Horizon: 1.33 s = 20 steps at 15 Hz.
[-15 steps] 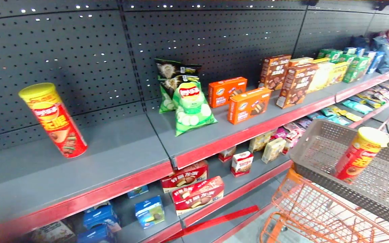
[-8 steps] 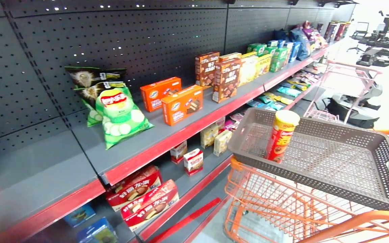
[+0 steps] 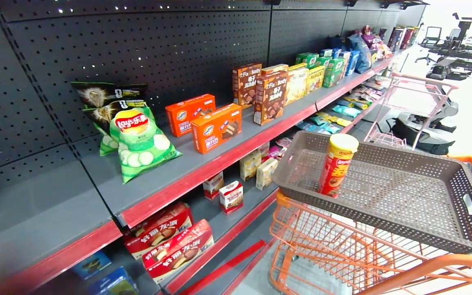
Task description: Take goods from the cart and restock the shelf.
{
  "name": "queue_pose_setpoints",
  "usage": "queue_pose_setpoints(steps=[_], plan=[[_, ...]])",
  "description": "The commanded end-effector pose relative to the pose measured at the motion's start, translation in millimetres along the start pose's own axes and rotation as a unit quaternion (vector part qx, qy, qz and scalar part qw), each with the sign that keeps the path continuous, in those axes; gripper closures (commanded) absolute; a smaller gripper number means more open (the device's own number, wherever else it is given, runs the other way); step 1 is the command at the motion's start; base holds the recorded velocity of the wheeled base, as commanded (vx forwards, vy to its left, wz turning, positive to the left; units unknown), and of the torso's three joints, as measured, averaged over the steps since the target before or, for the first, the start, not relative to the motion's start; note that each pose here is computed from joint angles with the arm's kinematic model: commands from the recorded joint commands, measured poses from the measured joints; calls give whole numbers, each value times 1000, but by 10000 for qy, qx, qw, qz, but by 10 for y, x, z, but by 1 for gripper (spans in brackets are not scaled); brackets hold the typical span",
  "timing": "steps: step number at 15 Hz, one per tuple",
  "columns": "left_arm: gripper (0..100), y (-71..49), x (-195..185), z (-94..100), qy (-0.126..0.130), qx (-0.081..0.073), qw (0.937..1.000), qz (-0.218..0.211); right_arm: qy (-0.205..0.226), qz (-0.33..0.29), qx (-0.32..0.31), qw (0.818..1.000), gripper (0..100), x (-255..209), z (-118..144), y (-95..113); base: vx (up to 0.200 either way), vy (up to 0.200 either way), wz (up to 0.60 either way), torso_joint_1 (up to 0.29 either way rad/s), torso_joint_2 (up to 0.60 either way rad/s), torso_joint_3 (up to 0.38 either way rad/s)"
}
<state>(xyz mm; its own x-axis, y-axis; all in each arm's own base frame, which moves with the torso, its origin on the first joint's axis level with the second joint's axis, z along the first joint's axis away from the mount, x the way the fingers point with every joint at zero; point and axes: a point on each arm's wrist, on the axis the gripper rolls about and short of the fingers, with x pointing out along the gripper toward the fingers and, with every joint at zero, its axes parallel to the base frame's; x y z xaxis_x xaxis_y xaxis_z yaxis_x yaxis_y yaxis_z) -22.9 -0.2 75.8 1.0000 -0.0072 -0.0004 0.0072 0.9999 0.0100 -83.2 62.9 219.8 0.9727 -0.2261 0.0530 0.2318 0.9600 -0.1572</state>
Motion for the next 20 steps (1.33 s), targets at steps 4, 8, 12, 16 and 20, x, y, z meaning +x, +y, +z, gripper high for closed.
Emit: queue_pose_setpoints(steps=[4,8,12,16,20], plan=[[0,0,0,0,-2,11,10000,6,125,-493,333,9981,0,938,113,-380,0,0,0,0,0,0],[0,0,0,0,-2,11,10000,6,721,-116,907,9932,0,1408,107,-517,0,0,0,0,0,0],[0,0,0,0,-2,11,10000,6,1234,1736,1151,9702,0,1574,-61,-286,0,0,0,0,0,0],[0,0,0,0,-2,11,10000,6,1782,1973,1423,9534,0,2216,-79,48,0,0,0,0,0,0],[0,0,0,0,-2,11,10000,6,2048,809,230,9752,0,2960,-316,248,0,0,0,0,0,0]])
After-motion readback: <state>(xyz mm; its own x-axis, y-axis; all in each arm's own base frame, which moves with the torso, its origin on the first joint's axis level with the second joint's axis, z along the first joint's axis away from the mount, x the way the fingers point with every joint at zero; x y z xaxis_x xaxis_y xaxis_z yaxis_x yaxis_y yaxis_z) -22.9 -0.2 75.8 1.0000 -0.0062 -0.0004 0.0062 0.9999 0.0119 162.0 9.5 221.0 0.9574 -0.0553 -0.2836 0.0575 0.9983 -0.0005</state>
